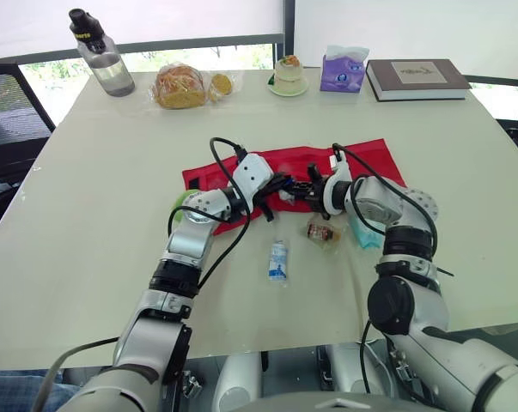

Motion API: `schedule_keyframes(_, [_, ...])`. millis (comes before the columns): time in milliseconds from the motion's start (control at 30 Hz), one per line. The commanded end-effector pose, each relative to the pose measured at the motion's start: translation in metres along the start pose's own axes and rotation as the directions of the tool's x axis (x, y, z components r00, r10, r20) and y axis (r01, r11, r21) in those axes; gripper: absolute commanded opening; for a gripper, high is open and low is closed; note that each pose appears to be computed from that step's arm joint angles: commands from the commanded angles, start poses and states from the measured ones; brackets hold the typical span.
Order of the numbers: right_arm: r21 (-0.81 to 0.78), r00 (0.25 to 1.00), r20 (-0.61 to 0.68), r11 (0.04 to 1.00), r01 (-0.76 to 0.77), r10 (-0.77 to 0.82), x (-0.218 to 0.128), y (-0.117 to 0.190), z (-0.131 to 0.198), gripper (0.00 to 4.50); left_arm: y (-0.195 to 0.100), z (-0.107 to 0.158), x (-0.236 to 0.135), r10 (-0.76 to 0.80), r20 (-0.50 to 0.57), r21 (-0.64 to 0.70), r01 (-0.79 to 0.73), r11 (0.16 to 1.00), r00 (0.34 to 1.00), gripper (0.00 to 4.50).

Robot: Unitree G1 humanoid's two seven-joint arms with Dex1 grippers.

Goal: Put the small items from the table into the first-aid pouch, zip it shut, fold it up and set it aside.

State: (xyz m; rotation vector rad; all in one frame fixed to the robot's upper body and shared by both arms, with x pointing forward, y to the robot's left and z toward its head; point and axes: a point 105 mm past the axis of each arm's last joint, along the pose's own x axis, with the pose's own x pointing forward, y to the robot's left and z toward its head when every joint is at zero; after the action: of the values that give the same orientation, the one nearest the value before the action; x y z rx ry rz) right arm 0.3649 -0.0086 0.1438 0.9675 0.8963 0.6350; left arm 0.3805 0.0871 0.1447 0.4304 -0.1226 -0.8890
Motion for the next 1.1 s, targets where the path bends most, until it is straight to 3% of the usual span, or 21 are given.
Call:
schedule_keyframes(33, [-0.137,0.996,-0.046,0.987,-0.081,0.075,-0.004,0.019,-0.013,1.55,-0.001,0.008,0.002,-0.020,0.032,0.024,0.019,1.000,0.999,0.00])
schedule_keyframes(67, [-0.165,0.997,-0.047,0.984,-0.070,0.063,-0.006,0.017,-0.014,1.94,0.001,0.008,0.001,-0.018,0.029,0.024,0.017,1.000,0.999,0.00])
schedule_keyframes(200, [-0.283,0.999,-0.045,0.958,-0.041,0.029,-0.016,0.010,-0.017,1.94,0.007,0.005,-0.002,-0.015,0.022,0.020,0.014,1.000,1.000,0.00])
schedule_keyframes(567, [-0.331,1.000,0.007,0.943,0.000,0.003,-0.019,0.002,-0.009,1.94,0.004,0.004,-0.001,-0.067,0.038,-0.014,0.067,0.998,0.997,0.00])
schedule_keyframes(1100, [-0.624,0.996,0.071,0.776,0.090,-0.058,-0.006,-0.006,0.003,1.94,-0.002,-0.002,-0.004,-0.142,0.035,-0.053,0.144,0.988,0.989,0.00])
